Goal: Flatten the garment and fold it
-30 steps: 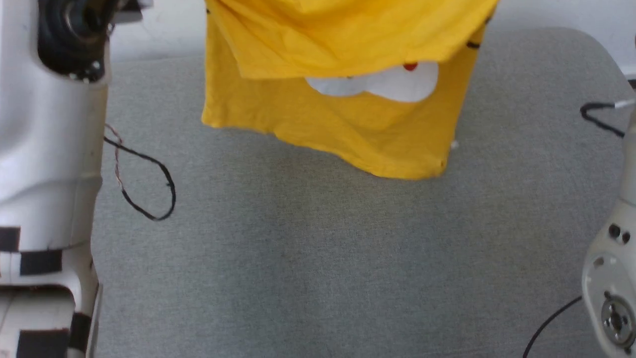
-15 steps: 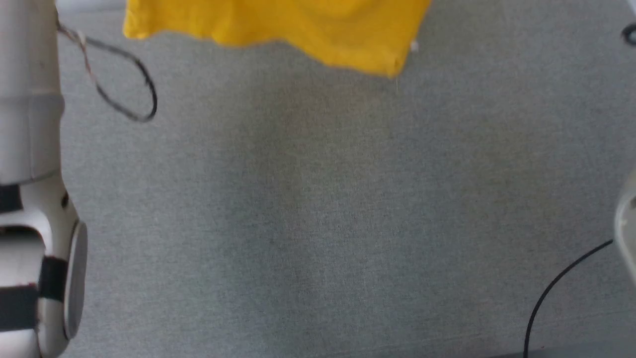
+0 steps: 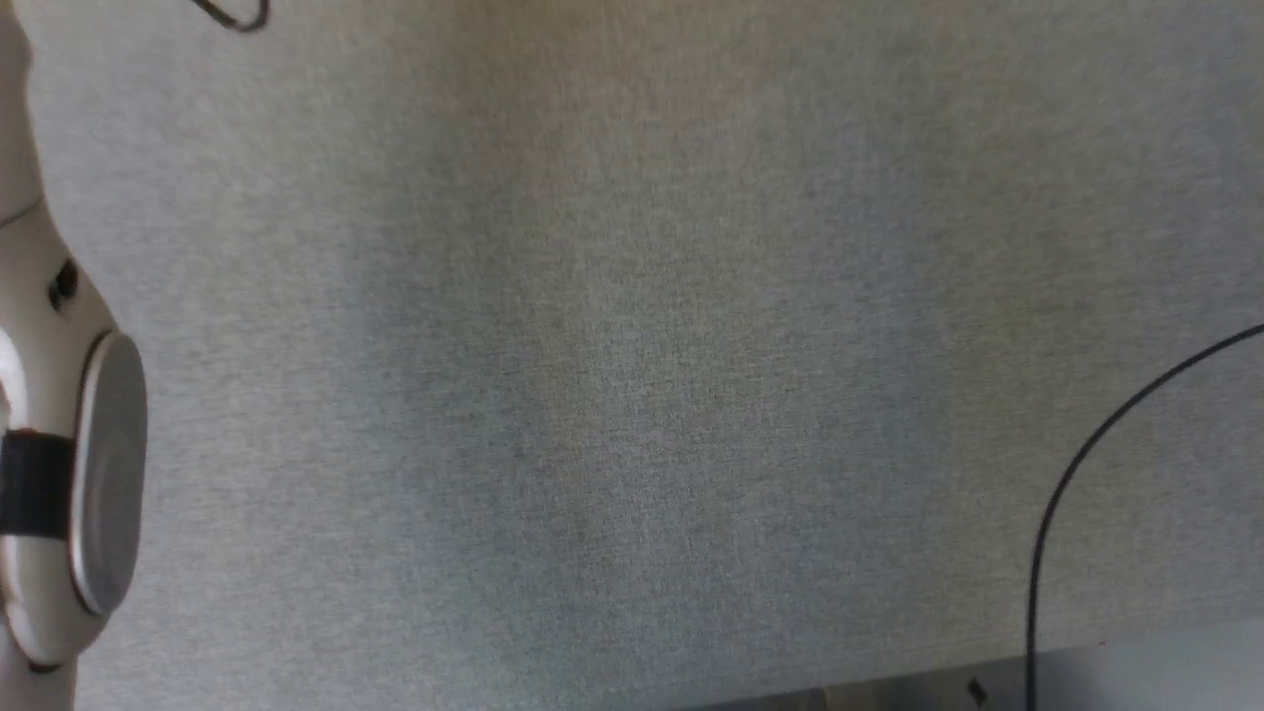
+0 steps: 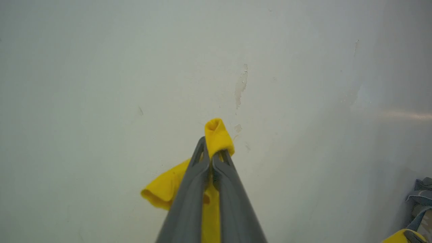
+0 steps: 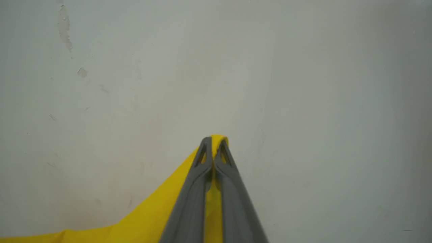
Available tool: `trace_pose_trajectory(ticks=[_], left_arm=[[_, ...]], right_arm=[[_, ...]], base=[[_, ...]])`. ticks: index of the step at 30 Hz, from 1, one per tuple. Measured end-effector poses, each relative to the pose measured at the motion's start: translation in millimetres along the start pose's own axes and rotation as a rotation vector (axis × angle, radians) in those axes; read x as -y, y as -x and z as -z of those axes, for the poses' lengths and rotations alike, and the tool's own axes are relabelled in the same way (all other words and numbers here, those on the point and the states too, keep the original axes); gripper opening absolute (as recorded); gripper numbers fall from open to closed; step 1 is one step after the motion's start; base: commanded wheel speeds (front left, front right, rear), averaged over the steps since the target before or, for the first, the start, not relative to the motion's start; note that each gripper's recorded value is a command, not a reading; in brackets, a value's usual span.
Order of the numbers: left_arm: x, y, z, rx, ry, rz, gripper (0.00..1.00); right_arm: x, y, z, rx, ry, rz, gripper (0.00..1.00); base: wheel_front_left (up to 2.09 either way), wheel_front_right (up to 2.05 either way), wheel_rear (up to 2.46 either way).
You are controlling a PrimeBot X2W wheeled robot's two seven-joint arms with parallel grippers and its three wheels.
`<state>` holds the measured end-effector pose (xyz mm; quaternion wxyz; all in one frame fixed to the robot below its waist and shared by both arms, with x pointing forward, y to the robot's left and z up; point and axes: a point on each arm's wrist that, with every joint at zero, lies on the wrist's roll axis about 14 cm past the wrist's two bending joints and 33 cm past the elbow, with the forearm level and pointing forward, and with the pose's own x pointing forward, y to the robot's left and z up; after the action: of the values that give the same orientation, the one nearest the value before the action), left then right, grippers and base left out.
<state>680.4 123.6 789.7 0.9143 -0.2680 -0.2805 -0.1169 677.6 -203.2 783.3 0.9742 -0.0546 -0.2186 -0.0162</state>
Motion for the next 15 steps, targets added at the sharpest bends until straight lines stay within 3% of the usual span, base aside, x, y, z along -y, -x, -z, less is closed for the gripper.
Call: trace_pose_trajectory(ticks=[9,15], left_arm=[[-35,-11,44,0.050,0.099,0.008,0.00],[-78,3,102,-0.018,0.122,-0.031,0.00]], right_arm=[[3,-17,51,0.027,0.088,0.030,0.00],[-13,-18,110,-0.011,0.140,-0.010,0.00]], base=[[0.00,0.00,0.00],[0.00,0.00,0.00]])
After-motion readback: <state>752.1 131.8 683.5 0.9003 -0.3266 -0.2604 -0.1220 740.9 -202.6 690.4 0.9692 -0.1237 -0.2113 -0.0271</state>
